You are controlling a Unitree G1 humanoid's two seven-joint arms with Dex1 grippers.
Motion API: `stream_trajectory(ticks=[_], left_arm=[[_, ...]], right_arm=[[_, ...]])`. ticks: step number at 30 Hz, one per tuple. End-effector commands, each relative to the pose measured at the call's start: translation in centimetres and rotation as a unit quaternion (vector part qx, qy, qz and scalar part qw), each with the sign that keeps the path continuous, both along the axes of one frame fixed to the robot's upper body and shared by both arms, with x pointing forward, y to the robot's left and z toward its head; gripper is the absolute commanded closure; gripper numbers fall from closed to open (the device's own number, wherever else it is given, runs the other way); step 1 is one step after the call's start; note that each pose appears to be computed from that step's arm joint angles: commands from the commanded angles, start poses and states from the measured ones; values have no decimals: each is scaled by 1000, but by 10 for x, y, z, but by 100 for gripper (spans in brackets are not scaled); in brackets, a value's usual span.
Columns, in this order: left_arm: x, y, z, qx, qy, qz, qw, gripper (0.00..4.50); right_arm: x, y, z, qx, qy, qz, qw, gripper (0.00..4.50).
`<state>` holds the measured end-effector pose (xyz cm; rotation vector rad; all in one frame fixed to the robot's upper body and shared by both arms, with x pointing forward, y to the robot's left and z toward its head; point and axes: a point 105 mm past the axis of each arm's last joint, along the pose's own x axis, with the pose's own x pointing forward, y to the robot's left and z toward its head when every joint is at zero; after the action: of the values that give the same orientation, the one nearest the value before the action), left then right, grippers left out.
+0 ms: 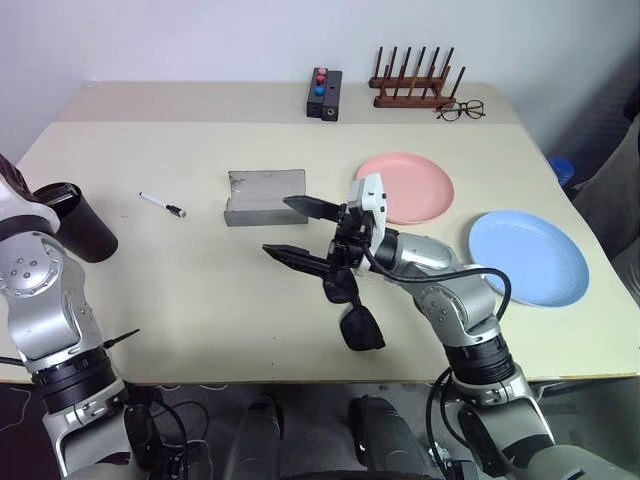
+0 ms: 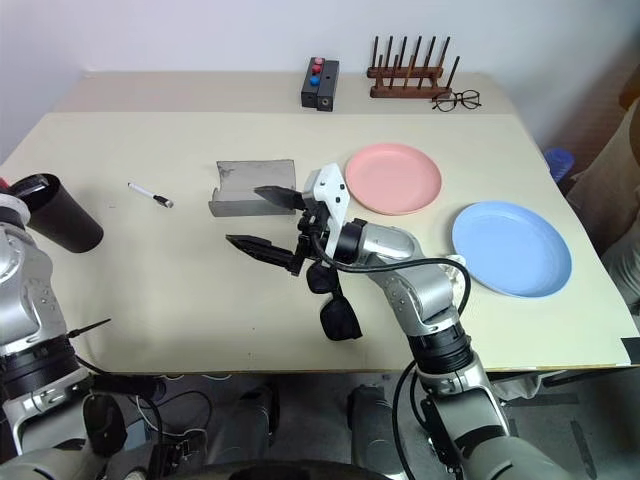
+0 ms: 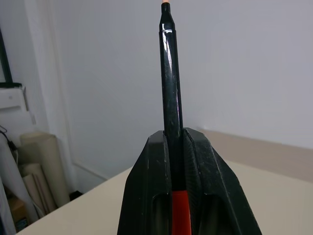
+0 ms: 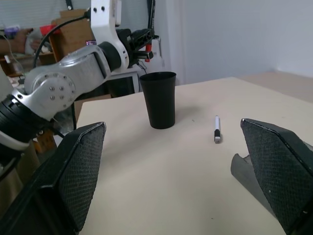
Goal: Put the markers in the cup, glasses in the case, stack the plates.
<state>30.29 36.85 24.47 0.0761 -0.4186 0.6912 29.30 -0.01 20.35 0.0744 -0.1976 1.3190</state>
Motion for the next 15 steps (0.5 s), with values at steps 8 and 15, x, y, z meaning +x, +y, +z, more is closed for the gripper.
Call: stream_trajectory(ticks=[8, 15], left_arm=[[-3, 5, -9, 29, 4, 12, 999, 446], [0, 5, -20, 24, 15, 9, 1000, 446]], right_arm=[[-9, 0, 11, 15, -17, 6, 1000, 0], [-9, 0, 10, 12, -18, 7, 1000, 0]])
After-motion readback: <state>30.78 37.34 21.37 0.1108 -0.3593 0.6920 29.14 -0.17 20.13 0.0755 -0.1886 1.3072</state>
